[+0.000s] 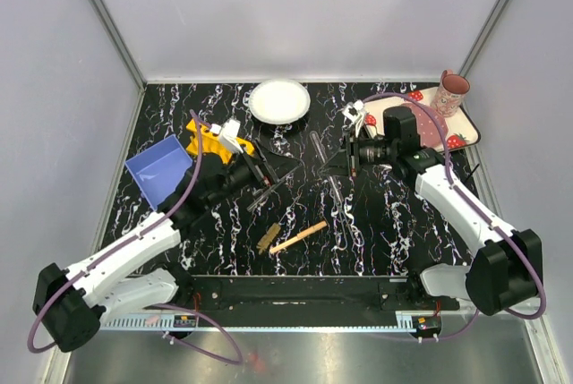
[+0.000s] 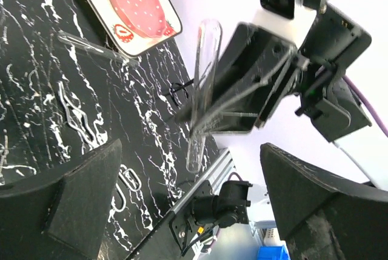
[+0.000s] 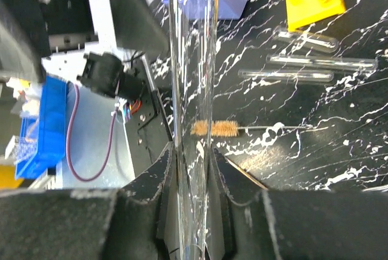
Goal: Organize the chemistry lab equipment
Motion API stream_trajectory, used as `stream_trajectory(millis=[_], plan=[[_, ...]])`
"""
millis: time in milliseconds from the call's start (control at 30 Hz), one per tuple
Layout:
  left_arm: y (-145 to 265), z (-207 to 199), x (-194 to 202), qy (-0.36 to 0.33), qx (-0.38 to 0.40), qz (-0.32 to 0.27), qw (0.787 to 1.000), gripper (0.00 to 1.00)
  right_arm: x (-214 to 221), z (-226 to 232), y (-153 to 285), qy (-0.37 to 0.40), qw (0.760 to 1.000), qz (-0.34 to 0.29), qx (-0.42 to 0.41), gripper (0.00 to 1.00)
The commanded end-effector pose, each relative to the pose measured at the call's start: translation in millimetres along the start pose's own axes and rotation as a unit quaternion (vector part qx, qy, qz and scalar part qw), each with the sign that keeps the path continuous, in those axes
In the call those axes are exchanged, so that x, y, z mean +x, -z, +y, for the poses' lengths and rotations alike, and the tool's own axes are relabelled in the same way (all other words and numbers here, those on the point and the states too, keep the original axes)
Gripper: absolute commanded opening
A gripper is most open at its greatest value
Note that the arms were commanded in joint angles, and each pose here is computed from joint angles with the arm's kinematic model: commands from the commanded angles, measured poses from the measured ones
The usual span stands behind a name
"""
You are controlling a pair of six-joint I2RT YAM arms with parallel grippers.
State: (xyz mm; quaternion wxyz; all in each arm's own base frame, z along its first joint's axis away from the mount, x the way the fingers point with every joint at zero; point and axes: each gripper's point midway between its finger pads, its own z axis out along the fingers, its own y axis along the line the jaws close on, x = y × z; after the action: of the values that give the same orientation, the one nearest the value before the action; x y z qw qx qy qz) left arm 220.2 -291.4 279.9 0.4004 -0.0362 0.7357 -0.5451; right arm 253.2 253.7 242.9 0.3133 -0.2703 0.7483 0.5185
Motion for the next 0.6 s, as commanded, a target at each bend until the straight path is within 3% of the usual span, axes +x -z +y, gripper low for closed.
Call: stream_trajectory(millis=[0,267,567], plan=[[6.3,-31.9,-9.4,-0.003,0.047,0.051,0.998,0.99,13.2,16.5,2.4,0.058,0.997,0.015,-0.038,0.08],[-14.6,-49.6,-12.7,-0.010,0.046,0.094,0.994,0.99,22.6,27.5,3.1,0.082,0.994,0.031,-0.063,0.09],[-50.5,-16.7,-2.0,-0.055,-0.050,0.131,0.989,0.96,27.3,29.7,2.4,0.085,0.993,0.036,-0.072,0.10]])
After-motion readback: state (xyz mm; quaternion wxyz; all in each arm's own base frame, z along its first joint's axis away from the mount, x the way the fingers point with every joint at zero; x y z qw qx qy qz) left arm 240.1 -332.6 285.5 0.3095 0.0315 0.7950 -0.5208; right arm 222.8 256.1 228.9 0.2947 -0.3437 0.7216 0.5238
